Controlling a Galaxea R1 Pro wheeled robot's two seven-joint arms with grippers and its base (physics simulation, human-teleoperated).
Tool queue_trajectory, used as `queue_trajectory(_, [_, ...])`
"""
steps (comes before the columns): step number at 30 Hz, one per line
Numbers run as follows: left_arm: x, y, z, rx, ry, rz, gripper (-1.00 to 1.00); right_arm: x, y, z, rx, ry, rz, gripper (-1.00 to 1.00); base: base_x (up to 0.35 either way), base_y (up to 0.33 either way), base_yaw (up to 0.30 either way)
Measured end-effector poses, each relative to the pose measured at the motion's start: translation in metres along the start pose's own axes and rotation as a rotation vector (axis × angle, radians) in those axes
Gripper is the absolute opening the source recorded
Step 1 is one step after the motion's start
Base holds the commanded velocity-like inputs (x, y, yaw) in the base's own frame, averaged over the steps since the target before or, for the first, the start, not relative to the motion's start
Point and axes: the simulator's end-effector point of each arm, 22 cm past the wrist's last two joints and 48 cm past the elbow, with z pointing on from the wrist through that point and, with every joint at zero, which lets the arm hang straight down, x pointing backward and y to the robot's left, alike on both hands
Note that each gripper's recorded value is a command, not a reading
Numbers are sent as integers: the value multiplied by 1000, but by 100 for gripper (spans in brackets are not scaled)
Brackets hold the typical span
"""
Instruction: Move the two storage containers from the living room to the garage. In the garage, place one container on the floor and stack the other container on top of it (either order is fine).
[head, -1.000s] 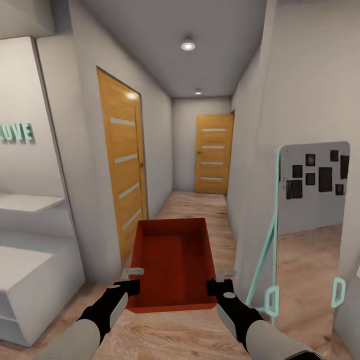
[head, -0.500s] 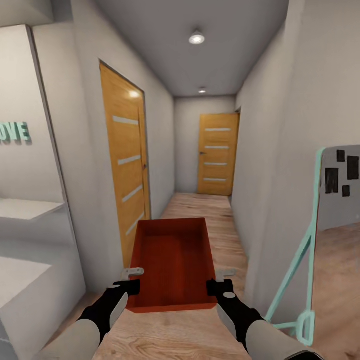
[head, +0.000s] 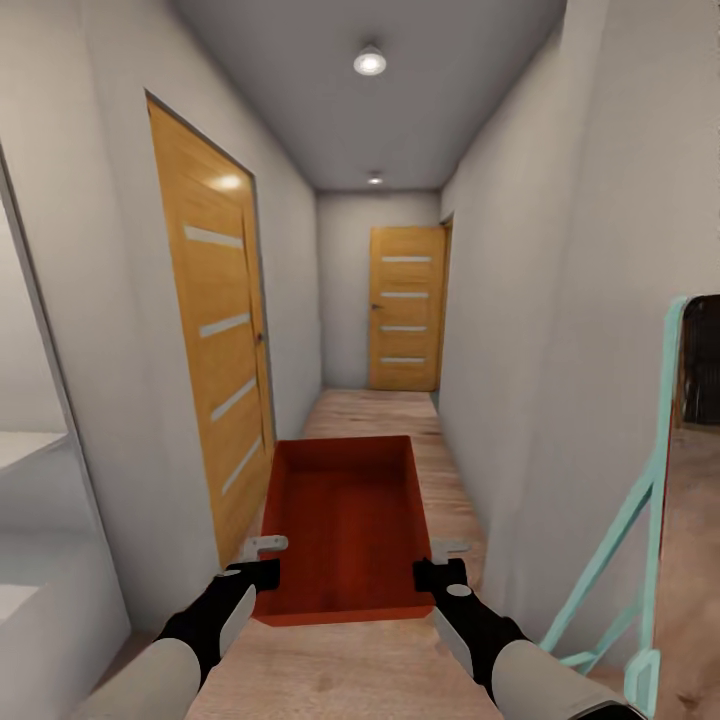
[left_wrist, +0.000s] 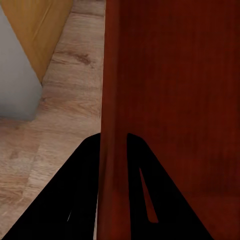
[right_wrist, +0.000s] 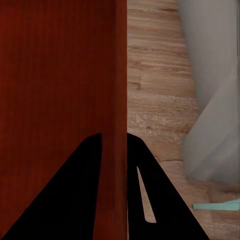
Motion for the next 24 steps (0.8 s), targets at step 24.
queue_trajectory(24, [-1,0,0,0,-2,2,-100,0,0,0,0,-2,3,-100,303,198,-131])
